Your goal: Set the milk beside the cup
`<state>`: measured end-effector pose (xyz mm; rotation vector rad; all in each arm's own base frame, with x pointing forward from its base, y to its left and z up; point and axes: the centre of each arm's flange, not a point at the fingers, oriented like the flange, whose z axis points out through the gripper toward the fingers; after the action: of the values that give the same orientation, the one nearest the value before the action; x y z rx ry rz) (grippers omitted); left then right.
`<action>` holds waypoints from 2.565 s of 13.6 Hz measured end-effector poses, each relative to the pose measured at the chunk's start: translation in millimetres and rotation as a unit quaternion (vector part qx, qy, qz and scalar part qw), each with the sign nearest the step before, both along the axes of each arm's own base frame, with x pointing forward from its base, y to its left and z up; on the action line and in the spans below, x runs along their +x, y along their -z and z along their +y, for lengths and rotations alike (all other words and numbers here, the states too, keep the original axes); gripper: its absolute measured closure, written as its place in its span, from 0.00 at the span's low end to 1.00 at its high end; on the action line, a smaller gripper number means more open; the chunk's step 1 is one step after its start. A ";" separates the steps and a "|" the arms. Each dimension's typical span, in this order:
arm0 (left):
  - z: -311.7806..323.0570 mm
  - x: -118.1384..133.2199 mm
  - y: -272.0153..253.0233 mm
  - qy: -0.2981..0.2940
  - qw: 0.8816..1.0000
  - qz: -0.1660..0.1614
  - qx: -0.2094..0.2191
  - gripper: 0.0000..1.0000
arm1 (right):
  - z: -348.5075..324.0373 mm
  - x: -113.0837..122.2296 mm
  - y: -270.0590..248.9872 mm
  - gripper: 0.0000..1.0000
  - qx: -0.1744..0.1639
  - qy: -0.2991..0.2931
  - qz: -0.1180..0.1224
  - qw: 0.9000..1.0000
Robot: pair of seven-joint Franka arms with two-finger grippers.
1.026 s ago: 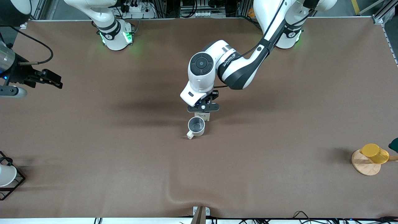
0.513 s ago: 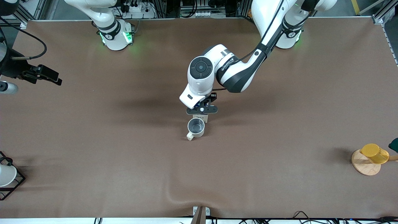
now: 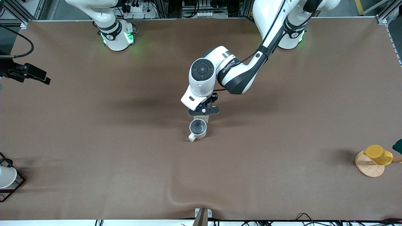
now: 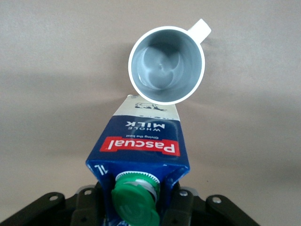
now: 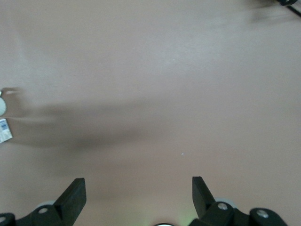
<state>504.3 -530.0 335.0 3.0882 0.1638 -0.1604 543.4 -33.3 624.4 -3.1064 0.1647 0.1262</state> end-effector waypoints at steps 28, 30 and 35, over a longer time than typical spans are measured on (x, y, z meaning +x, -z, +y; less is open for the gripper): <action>376.4 78.3 -289.8 -0.076 0.995 -0.059 0.019 0.00 | 1.0 0.4 0.3 0.00 -0.015 -0.041 0.001 0.999; 401.3 62.6 -293.4 -0.065 0.996 -0.057 0.026 0.00 | -7.8 0.2 -2.4 0.00 -0.024 -0.035 -0.002 0.999; 446.1 37.6 -301.9 -0.025 0.997 -0.059 0.033 0.00 | -14.6 -1.2 -8.9 0.00 -0.024 -0.028 -0.004 0.999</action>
<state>541.8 -83.9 637.0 3.1440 0.2465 0.0293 542.1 -47.9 633.3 -3.1604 0.0804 0.1116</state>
